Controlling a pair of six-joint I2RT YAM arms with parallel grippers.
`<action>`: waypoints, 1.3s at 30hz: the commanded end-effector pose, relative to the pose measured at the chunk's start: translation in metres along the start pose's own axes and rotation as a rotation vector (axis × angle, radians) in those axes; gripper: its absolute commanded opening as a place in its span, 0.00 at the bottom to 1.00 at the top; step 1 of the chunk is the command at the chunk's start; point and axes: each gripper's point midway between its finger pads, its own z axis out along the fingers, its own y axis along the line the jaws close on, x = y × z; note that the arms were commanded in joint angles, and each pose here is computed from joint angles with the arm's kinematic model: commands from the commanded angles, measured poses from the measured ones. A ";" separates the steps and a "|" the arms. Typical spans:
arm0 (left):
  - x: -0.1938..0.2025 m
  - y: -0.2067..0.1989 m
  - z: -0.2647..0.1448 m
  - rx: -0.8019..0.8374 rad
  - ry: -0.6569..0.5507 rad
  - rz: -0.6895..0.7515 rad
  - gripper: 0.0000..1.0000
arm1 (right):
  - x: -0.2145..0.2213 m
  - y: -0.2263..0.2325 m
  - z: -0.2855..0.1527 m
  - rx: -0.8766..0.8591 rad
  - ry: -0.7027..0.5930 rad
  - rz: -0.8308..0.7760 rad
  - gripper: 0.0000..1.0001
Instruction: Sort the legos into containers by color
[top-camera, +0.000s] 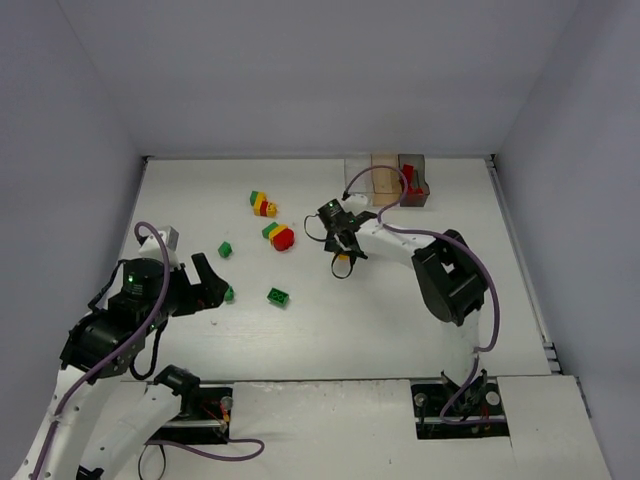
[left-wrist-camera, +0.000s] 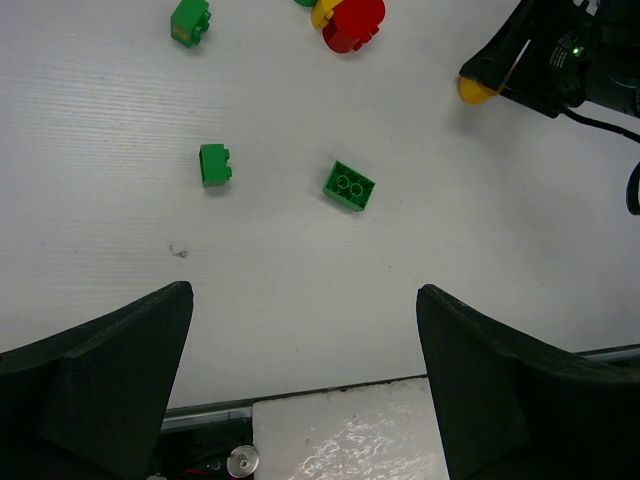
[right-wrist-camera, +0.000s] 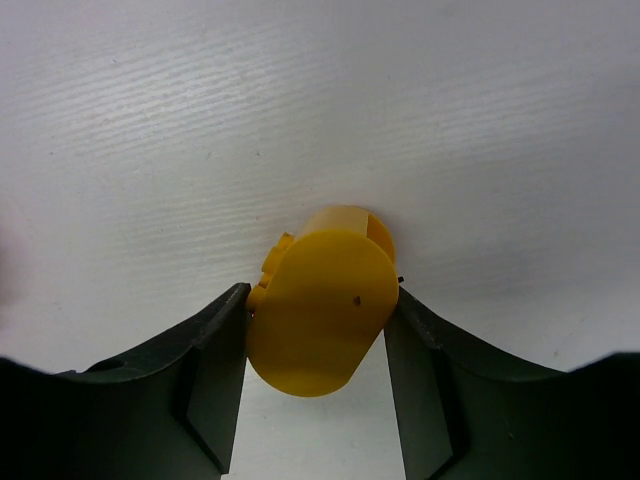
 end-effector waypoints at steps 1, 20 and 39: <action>-0.012 -0.008 0.008 0.007 -0.025 -0.012 0.87 | -0.075 0.003 -0.029 -0.027 -0.188 -0.123 0.00; -0.033 -0.012 0.038 -0.055 -0.042 -0.050 0.87 | -0.300 -0.058 0.006 -0.173 -0.461 -0.376 0.07; -0.031 -0.013 0.043 -0.068 -0.010 -0.064 0.87 | -0.299 -0.053 0.030 -0.278 -0.423 -0.361 0.73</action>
